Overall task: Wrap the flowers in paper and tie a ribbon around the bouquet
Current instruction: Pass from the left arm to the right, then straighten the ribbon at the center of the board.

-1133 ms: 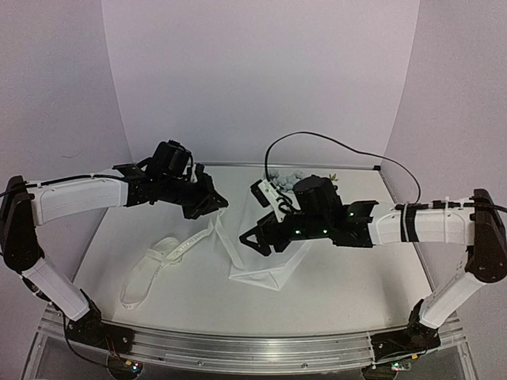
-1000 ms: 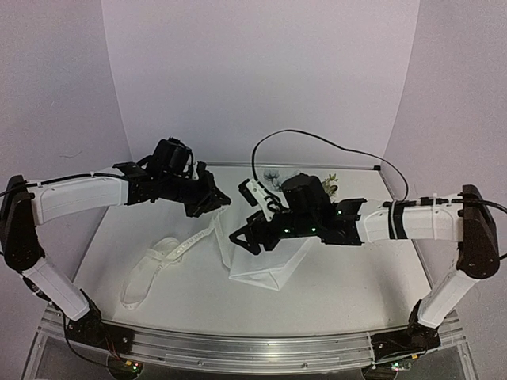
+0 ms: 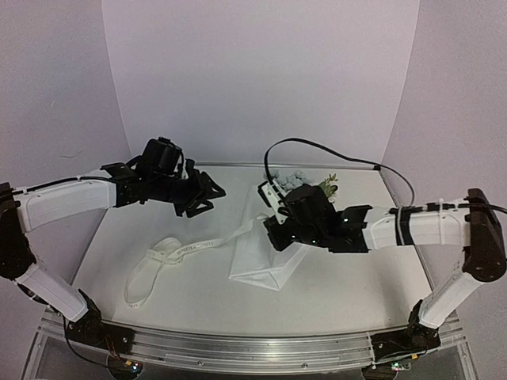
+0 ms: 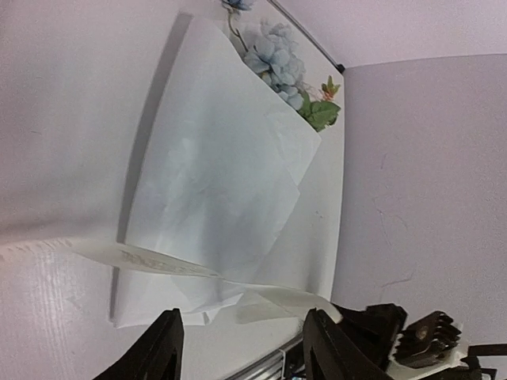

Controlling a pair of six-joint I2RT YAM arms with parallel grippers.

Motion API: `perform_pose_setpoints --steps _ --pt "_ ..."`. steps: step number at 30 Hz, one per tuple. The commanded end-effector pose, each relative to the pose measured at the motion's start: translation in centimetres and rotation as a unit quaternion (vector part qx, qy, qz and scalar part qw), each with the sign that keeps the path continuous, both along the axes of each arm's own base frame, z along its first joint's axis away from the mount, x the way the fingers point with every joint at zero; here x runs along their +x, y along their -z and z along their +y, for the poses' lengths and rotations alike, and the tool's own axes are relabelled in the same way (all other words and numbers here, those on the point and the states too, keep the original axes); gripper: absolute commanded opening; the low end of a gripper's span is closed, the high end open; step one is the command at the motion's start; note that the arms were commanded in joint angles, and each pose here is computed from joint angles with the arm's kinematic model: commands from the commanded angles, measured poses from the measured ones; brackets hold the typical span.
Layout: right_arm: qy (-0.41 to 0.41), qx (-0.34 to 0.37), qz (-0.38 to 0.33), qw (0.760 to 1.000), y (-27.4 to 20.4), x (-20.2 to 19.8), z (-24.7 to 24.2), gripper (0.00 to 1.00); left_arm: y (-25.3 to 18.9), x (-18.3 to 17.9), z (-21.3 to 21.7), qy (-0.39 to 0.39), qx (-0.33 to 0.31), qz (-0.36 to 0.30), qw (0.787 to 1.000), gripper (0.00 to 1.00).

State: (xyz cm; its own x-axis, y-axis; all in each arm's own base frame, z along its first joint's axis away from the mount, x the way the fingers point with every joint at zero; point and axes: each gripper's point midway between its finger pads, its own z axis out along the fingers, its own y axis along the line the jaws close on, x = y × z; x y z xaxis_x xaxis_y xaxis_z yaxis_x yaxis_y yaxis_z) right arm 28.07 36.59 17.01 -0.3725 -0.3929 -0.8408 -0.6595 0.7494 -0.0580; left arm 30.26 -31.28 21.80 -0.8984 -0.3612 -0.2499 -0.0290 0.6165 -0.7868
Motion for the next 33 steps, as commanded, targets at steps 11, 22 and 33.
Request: perform_pose_setpoints --steps 11,22,33 --pt "0.087 -0.115 0.023 0.989 1.2 -4.7 -13.2 0.0 11.7 -5.1 16.7 -0.244 0.139 0.112 0.953 0.5" --pt "0.079 -0.116 0.029 0.99 1.1 -4.5 -12.3 0.0 15.9 -5.9 13.5 -0.216 0.068 0.182 0.957 0.59" --pt "0.086 -0.12 0.023 0.989 1.1 -4.3 -12.7 0.0 17.6 -4.0 12.3 -0.197 0.109 0.186 0.956 0.52"
